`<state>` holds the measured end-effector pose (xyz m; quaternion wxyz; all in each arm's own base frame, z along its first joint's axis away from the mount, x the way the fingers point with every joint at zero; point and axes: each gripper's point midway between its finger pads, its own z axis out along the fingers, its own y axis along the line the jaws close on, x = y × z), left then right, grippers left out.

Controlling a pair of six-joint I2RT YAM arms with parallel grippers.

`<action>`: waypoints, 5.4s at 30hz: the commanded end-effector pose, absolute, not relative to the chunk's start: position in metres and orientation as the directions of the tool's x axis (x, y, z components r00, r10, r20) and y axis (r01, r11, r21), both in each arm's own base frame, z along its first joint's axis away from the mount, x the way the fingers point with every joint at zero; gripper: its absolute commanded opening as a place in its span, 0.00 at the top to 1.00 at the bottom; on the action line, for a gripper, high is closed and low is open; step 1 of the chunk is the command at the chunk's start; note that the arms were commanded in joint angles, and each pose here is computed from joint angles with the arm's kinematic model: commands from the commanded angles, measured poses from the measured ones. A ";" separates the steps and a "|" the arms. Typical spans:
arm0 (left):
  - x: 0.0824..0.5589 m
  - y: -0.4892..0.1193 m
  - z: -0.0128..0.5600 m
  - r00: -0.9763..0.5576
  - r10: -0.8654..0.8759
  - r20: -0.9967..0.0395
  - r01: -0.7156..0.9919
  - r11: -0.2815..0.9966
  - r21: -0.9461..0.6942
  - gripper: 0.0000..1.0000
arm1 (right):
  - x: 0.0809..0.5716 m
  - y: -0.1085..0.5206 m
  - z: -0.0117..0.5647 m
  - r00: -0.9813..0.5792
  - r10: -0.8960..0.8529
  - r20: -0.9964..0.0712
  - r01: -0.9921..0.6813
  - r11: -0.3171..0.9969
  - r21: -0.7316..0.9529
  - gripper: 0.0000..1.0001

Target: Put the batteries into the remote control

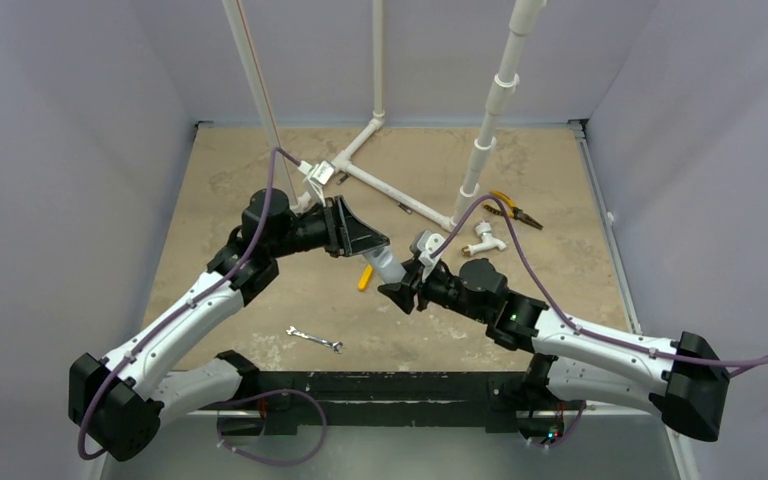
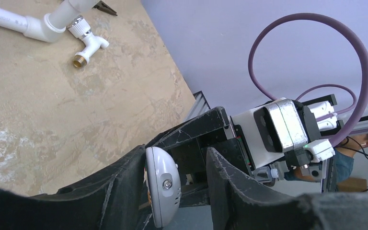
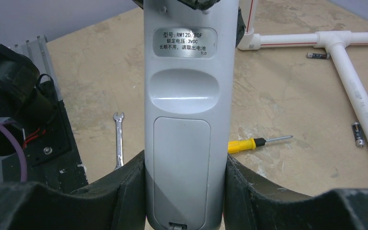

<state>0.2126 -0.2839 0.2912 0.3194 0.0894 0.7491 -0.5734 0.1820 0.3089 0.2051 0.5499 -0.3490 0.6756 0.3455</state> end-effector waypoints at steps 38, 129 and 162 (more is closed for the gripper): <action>0.211 -0.289 0.289 -0.737 -0.209 -0.643 0.542 0.385 -0.747 1.00 | 0.170 0.299 0.265 0.009 -0.072 -0.997 -0.889 0.457 -0.041 0.15; 0.191 -0.314 0.242 -0.873 -0.069 -0.482 0.452 0.254 -0.855 1.00 | 0.151 0.268 0.239 0.561 -0.327 -0.760 -0.764 0.150 -0.628 0.44; 0.195 -0.320 0.233 -0.903 -0.062 -0.425 0.400 0.244 -0.884 1.00 | 0.152 0.254 0.231 0.537 -0.389 -0.748 -0.765 0.149 -0.627 0.43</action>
